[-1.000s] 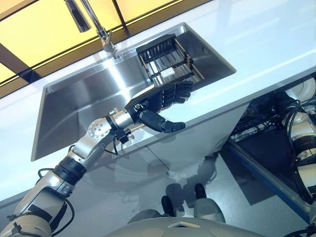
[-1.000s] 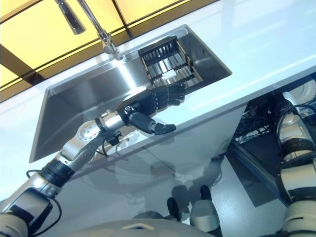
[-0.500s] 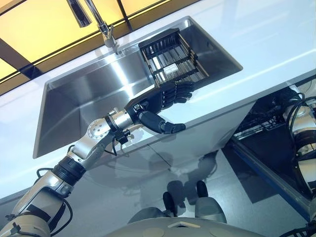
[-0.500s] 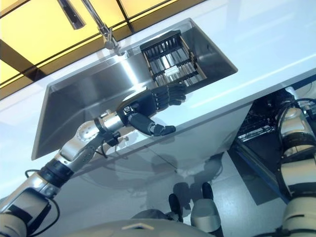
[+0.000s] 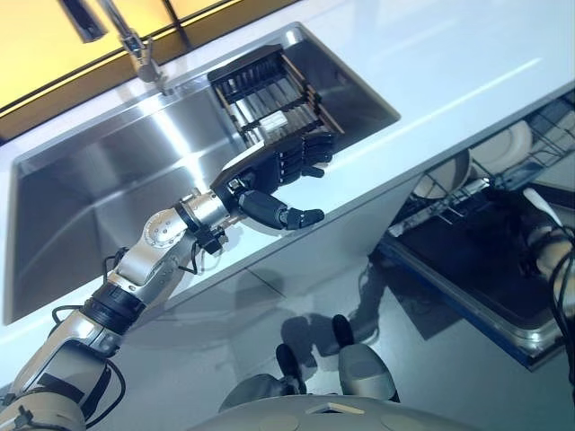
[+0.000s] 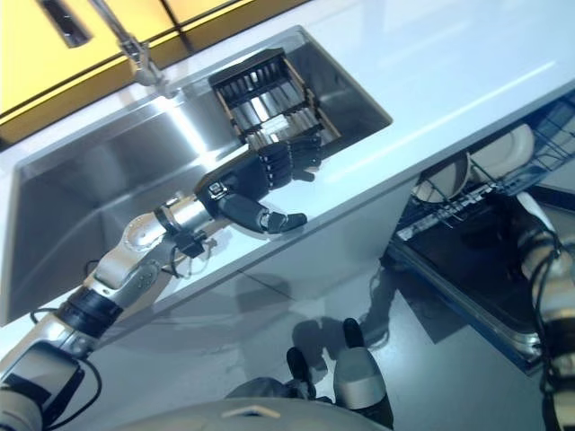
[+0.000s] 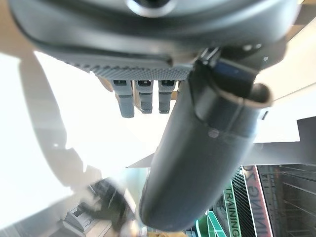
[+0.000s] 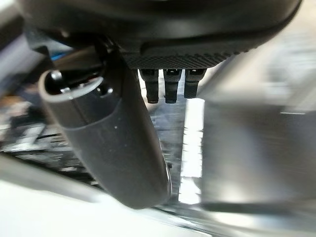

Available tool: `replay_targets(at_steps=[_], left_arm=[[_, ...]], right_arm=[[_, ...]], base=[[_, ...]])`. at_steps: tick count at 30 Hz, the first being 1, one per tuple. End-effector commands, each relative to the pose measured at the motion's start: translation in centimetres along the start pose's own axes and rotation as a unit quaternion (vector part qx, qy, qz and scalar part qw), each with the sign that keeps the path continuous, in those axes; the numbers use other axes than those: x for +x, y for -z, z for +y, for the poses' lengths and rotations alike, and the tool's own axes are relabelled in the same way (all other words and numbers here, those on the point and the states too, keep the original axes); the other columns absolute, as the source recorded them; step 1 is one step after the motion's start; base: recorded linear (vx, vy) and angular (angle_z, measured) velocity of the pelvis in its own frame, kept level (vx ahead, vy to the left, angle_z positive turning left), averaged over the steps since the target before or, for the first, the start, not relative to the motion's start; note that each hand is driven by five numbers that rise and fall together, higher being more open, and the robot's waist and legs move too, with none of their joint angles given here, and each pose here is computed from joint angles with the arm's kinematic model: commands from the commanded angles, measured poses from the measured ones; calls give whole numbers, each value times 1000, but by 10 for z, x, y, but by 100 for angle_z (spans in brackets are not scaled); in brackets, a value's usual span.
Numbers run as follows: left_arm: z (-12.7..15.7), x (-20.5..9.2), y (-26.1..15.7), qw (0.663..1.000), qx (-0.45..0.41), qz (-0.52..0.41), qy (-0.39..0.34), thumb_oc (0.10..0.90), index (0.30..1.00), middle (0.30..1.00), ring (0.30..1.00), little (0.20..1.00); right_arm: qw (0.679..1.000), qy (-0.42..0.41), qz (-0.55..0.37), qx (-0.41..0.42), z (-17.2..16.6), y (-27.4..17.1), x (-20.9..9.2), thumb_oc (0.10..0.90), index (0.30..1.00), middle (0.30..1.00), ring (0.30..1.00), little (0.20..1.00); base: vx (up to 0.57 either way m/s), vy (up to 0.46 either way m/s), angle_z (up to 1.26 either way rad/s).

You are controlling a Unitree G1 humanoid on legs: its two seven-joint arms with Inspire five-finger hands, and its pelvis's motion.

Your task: Pick up plates and place into dishwasher.

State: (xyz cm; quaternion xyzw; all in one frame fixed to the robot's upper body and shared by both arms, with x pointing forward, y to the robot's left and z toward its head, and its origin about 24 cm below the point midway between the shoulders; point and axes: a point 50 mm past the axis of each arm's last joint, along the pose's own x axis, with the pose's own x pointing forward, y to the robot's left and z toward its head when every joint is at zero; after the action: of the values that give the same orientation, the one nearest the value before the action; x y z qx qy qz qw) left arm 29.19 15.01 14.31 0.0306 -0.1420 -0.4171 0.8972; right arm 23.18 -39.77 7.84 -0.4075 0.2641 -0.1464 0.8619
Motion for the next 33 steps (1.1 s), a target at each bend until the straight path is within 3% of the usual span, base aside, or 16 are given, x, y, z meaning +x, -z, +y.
replay_targets(at_steps=[1,6,10,14,20,22,23,26,28,30,31,33], left_arm=[[1,-1,-20,998,33,-54,3,800,900,900,900,900],[6,-10,-23,997,41,-57,-19,800,900,900,900,900],[11,-11,-25,997,46,-55,-32,800,900,900,900,900],[12,-10,-25,997,46,-53,-34,800,900,900,900,900],[8,-4,-27,997,45,-54,-23,800,900,900,900,900],[3,1,-29,997,42,-60,-13,800,900,900,900,900],[0,4,-29,997,40,-63,-8,800,900,900,900,900],[-3,7,-27,997,38,-64,0,800,900,900,900,900],[-7,11,-28,997,32,-65,11,800,900,900,900,900],[-7,14,-29,997,26,-64,23,800,900,900,900,900],[-7,16,-29,997,23,-63,28,800,900,900,900,900],[-9,19,-30,997,20,-63,34,800,900,900,900,900]], right_arm=[[993,102,-50,-44,-38,-9,-13,800,900,900,900,900],[984,156,-63,51,-38,13,-36,800,900,900,900,900],[961,188,-77,190,-32,33,-49,800,900,900,900,900],[934,230,-57,268,-22,55,-54,800,900,900,900,900],[891,332,9,311,-12,92,-60,800,900,900,900,900],[867,333,65,364,4,112,-59,800,900,900,900,900],[846,301,90,430,23,122,-56,800,900,900,900,900],[821,281,137,477,44,138,-56,800,900,900,900,900],[787,260,173,532,60,153,-59,800,900,900,900,900],[693,245,208,645,86,171,-67,800,900,900,900,900],[663,239,217,676,98,177,-72,800,900,900,900,900],[633,226,218,708,110,178,-74,800,900,900,900,900]], base=[[-2,12,-19],[-28,20,-25],[-25,5,-14],[-6,-9,-6],[-7,-10,-4],[-17,-10,1],[0,0,0],[-12,-25,1],[8,-48,-1],[27,-45,6],[27,-41,14],[19,-28,10]])
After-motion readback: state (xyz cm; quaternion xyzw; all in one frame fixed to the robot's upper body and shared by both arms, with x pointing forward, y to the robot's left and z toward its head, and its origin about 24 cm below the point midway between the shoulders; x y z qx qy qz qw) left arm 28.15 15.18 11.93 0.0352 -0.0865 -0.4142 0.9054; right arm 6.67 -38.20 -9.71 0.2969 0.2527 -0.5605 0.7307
